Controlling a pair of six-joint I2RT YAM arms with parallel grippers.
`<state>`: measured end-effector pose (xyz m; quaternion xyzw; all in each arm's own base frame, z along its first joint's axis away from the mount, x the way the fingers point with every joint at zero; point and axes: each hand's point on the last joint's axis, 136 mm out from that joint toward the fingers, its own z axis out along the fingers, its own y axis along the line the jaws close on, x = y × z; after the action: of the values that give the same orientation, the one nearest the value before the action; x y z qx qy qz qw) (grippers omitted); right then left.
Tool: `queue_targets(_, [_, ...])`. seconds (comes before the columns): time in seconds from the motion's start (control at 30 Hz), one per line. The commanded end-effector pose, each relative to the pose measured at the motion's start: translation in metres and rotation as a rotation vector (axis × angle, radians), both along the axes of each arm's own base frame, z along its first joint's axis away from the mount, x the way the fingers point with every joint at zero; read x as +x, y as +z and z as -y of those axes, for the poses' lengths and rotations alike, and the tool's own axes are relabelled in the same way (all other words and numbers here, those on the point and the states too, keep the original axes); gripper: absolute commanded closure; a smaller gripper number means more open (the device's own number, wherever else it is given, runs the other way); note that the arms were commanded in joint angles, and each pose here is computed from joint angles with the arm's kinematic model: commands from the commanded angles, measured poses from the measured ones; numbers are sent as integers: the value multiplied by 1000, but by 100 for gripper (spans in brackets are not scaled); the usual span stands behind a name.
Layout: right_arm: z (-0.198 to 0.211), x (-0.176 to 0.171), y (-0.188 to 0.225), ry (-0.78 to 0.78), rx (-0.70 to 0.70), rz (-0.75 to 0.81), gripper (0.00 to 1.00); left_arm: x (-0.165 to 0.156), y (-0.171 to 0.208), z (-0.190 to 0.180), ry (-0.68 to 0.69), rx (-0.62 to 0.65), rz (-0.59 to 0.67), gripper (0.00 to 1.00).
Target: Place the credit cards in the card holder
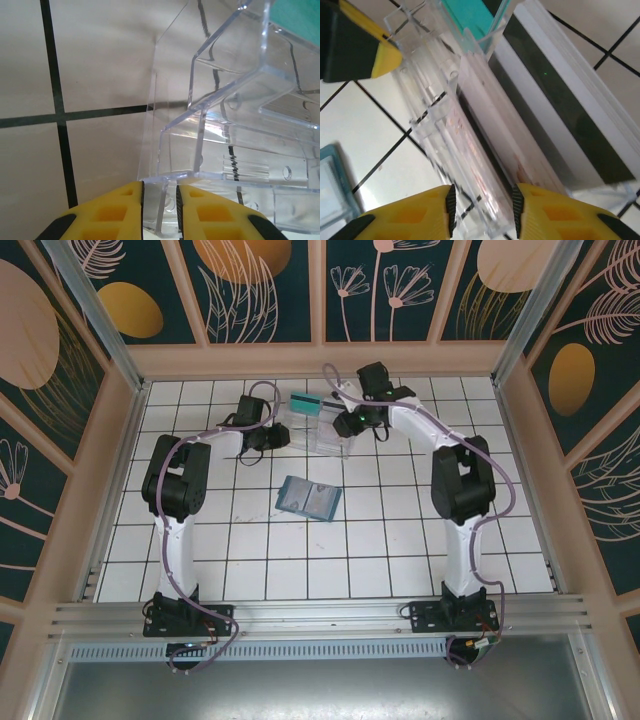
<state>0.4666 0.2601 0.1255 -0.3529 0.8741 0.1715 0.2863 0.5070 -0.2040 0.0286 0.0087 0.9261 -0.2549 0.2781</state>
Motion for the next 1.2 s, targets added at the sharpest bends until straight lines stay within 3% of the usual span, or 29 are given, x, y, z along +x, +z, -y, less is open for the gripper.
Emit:
queue_targets(0.0, [3, -19, 36, -28, 130, 21, 56, -11, -33, -13, 7, 71, -84, 90])
queue_targets(0.1, [12, -30, 59, -63, 231, 49, 50, -11, -28, -10, -6, 61, -76, 89])
queue_targets(0.23, [29, -29, 57, -142, 245, 48, 40, -13, -24, -10, -14, 63, -73, 88])
queue_targets(0.47, [54, 13, 53, -315, 209, 75, 25, -24, -21, -10, -31, 52, -74, 80])
queue_targets(0.57, [50, 30, 39, -321, 183, 44, 24, -27, -15, -10, -30, 45, -66, 65])
queue_targets(0.67, [40, 41, 34, -296, 189, 32, 24, -30, -10, -7, -39, 33, -63, 61])
queue_targets(1.17, [15, 61, 7, -241, 145, -15, 24, -28, -3, -2, -47, 10, -55, 58])
